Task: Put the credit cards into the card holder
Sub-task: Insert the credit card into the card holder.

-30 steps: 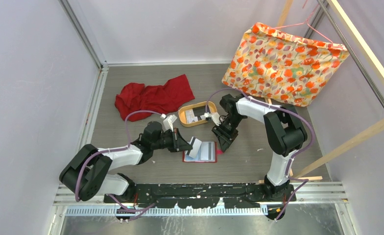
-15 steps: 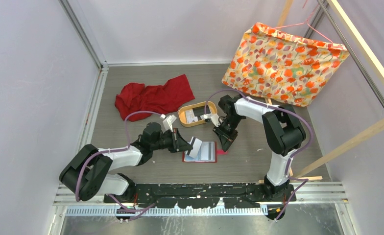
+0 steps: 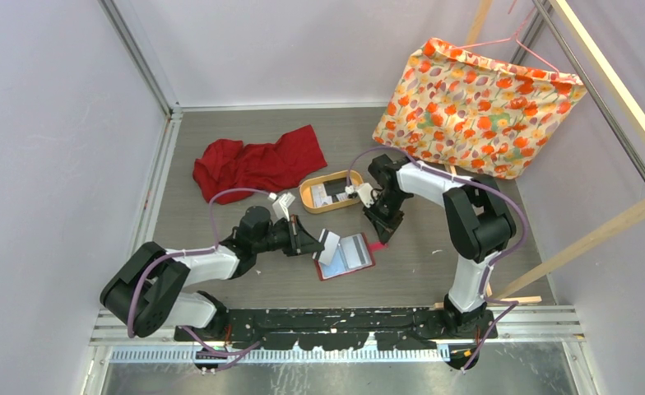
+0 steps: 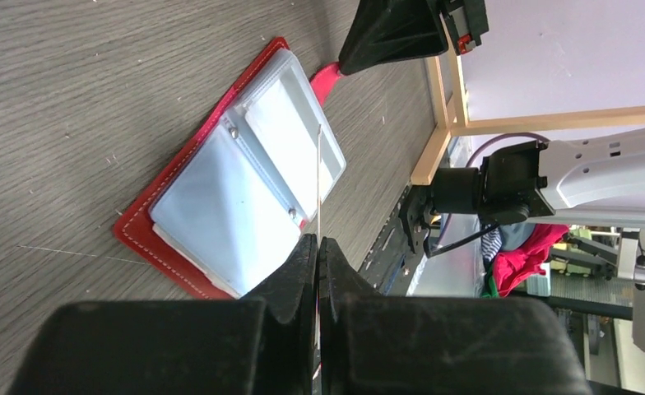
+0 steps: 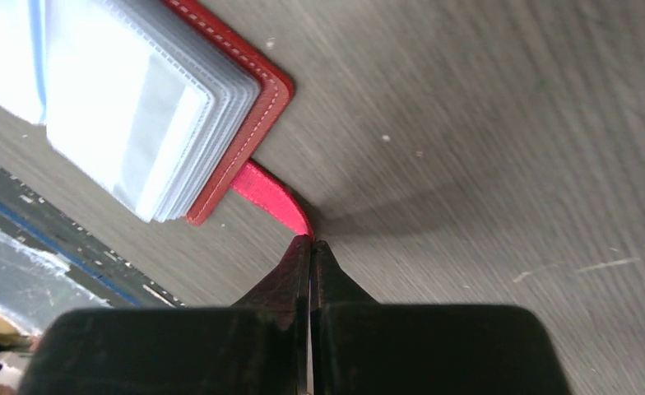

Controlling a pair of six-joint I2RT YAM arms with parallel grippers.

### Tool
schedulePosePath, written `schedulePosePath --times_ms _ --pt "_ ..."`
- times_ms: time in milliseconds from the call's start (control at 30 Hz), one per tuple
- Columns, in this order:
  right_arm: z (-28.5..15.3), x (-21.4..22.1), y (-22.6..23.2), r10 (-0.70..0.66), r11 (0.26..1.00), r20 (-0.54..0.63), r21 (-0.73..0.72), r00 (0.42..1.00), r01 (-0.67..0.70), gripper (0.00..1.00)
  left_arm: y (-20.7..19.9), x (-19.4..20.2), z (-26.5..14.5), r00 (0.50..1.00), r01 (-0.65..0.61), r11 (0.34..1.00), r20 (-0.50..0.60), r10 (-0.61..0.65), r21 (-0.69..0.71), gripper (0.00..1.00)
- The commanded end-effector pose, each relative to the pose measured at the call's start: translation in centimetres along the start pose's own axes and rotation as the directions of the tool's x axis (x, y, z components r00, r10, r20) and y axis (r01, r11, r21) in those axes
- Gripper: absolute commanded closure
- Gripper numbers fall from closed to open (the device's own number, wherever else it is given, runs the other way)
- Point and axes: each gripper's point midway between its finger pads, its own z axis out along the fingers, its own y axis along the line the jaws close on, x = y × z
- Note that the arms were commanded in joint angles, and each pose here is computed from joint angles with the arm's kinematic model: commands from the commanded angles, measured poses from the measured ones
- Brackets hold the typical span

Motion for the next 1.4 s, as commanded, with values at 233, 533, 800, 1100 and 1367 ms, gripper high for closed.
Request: schedulePosePath --times_ms 233,533,800,1100,1367 --pt "-4.5 -3.7 -0.8 -0.078 0.99 0.181 0.128 0.98 0.055 0.63 -1.0 0.0 1.5 0.993 0.09 0.996 0.073 -0.091 0.014 1.0" --pt "-7.2 -5.9 5.4 -0.12 0.981 0.413 -0.093 0.903 0.172 0.57 0.3 -0.1 1.4 0.965 0.188 0.982 0.192 -0.18 -0.024 1.0" --pt "-3.2 -7.0 7.9 0.023 0.95 0.344 -0.3 0.939 0.087 0.7 0.4 0.2 1.2 0.951 0.224 0.974 0.23 -0.209 -0.041 1.0" --pt "-0.2 -6.0 5.4 0.036 0.979 0.22 -0.202 0.975 0.009 0.76 -0.4 0.2 1.7 0.95 0.226 0.974 0.224 -0.216 -0.019 1.0" --pt "1.1 -5.2 4.4 0.03 0.986 0.163 -0.165 0.986 -0.002 0.76 -0.3 1.1 2.1 0.955 0.219 0.976 0.212 -0.209 -0.024 1.0"
